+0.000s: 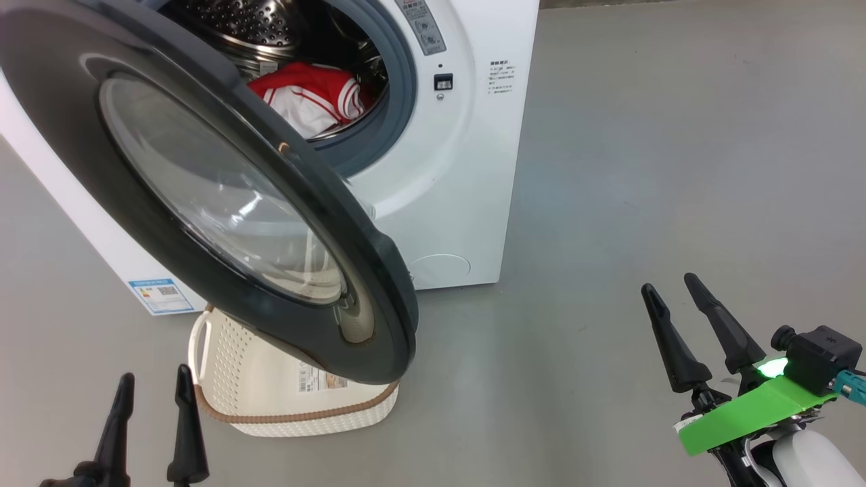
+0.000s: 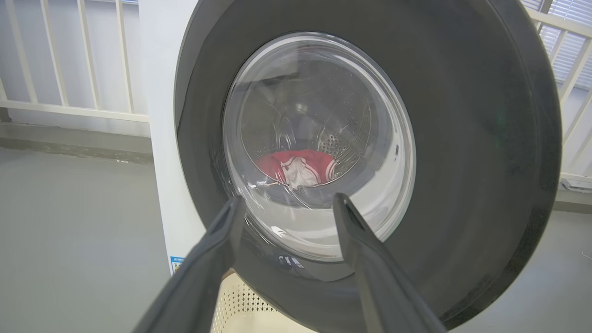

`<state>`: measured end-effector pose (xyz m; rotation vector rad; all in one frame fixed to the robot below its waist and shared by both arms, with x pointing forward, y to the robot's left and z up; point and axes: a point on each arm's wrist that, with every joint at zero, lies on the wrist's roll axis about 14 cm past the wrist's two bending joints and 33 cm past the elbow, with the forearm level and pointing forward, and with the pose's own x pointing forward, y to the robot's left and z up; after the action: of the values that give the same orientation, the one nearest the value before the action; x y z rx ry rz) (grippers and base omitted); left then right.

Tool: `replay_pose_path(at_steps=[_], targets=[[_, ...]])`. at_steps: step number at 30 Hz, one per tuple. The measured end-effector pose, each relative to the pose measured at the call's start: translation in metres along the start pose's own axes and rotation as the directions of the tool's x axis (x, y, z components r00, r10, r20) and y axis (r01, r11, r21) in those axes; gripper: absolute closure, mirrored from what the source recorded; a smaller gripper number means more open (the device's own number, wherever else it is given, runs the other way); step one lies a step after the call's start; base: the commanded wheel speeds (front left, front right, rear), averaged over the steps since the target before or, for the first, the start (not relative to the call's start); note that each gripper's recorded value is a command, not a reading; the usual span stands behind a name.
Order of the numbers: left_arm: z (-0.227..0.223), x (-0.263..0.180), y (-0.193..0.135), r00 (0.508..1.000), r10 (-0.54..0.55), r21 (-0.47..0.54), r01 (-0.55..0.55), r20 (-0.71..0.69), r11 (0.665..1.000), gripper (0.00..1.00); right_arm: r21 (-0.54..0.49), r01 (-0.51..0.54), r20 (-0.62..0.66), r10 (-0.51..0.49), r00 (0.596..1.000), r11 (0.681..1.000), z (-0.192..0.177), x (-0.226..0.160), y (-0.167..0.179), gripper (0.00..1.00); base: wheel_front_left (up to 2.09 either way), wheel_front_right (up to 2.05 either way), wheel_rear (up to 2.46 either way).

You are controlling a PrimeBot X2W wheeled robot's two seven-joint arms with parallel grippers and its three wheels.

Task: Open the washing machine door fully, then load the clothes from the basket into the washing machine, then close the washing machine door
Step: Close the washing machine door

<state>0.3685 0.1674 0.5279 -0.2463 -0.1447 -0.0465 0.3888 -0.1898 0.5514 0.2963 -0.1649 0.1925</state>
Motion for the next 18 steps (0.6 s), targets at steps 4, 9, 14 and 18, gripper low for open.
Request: replay_pose_path(at_steps=[4,9,14,18], targets=[[0.001,-0.001,0.001,1.000,0.003,0.000,-0.003,0.002,1.000,0.00,0.001,-0.006,0.000,0.006,1.000,1.000,0.000,0.001,0.002,0.14,0.00,0.00,0.00],[0.000,-0.003,0.003,1.000,0.009,0.000,-0.009,0.000,1.000,0.00,0.003,-0.020,-0.005,0.020,1.000,1.000,-0.002,0.005,0.006,0.88,0.00,0.00,0.00],[0.001,-0.005,0.005,1.000,0.020,-0.009,-0.020,0.000,1.000,0.00,-0.004,-0.061,-0.007,0.061,0.998,0.998,-0.003,0.015,0.015,1.00,0.00,0.00,0.00],[0.003,-0.010,0.013,0.999,0.052,-0.006,-0.052,0.005,0.999,0.00,-0.012,-0.116,0.007,0.116,0.993,0.993,0.002,0.030,0.030,1.00,0.00,0.00,0.00]])
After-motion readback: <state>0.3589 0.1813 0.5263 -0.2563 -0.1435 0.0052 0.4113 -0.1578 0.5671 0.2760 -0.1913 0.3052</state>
